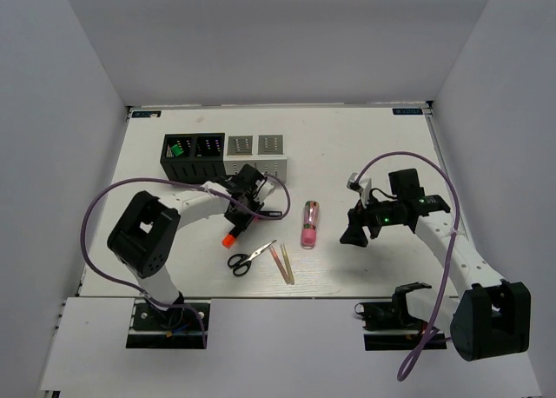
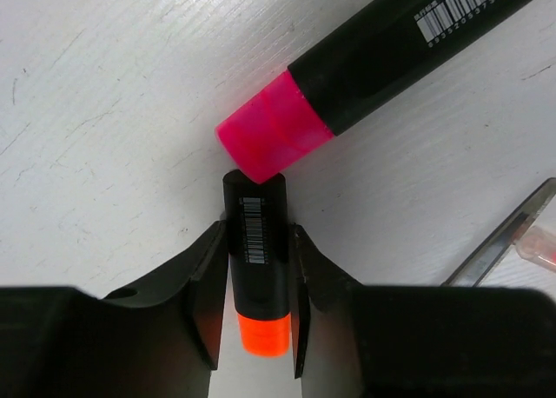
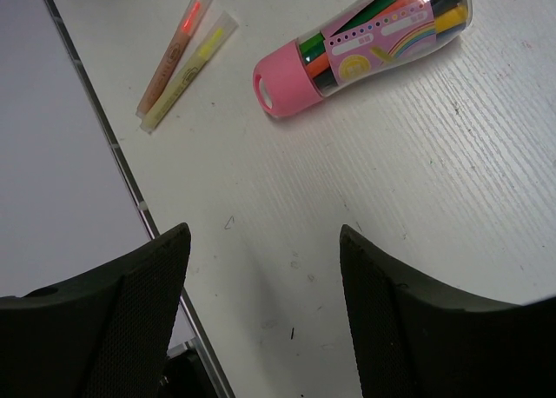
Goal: Sort the stationery into containers
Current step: Pick up the pen from the center of the board.
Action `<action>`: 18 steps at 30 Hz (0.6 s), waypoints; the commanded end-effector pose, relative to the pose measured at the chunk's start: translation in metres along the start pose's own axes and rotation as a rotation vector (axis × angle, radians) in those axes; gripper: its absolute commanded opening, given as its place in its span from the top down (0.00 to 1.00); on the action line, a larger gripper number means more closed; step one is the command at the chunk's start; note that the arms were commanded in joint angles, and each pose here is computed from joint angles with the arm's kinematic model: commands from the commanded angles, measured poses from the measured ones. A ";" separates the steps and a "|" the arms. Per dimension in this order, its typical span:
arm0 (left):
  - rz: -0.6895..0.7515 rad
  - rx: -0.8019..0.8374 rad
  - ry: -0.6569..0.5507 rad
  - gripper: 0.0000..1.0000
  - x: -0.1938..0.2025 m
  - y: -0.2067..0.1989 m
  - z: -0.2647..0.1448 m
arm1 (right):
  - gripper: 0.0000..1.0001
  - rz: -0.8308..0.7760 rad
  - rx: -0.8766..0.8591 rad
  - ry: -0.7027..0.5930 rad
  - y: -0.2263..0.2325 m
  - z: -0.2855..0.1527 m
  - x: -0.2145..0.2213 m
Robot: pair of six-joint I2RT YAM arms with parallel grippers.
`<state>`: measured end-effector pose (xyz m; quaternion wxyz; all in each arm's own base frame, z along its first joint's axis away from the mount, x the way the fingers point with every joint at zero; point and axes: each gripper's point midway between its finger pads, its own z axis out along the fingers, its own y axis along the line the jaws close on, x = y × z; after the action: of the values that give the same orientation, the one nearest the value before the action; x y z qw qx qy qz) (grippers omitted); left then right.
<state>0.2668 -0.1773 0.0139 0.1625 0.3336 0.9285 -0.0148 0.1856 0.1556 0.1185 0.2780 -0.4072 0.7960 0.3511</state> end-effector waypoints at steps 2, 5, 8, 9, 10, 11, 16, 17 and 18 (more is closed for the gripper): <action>-0.015 0.033 0.056 1.00 0.017 -0.006 -0.007 | 0.28 -0.030 0.001 -0.025 0.002 -0.002 -0.005; -0.069 0.030 -0.079 1.00 -0.015 -0.003 -0.044 | 0.09 -0.031 -0.003 -0.025 0.003 -0.002 -0.005; -0.177 0.004 -0.273 1.00 -0.047 0.012 -0.090 | 0.09 -0.051 -0.025 -0.031 0.009 -0.001 -0.006; -0.245 -0.017 -0.349 1.00 -0.060 0.028 -0.099 | 0.25 -0.066 -0.032 -0.045 0.008 -0.002 -0.009; -0.291 -0.024 -0.444 1.00 -0.069 0.036 -0.124 | 0.45 -0.060 -0.051 -0.037 0.011 -0.001 -0.006; -0.331 -0.059 -0.478 1.00 -0.071 0.047 -0.131 | 0.99 -0.057 -0.061 -0.036 0.013 -0.004 -0.009; -0.588 -0.419 -0.772 1.00 -0.082 0.150 -0.186 | 0.48 -0.024 -0.067 -0.023 0.013 -0.002 -0.007; -0.666 -0.509 -0.829 1.00 -0.078 0.173 -0.199 | 0.22 -0.022 -0.069 -0.025 0.013 -0.002 -0.008; -0.703 -0.561 -0.842 1.00 -0.074 0.185 -0.204 | 0.09 -0.029 -0.068 -0.032 0.013 0.000 -0.006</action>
<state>0.3528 -0.0968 0.2196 0.5149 0.0331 0.8564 -0.0172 0.1771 0.1588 0.1191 0.2687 -0.4147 0.7875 0.3684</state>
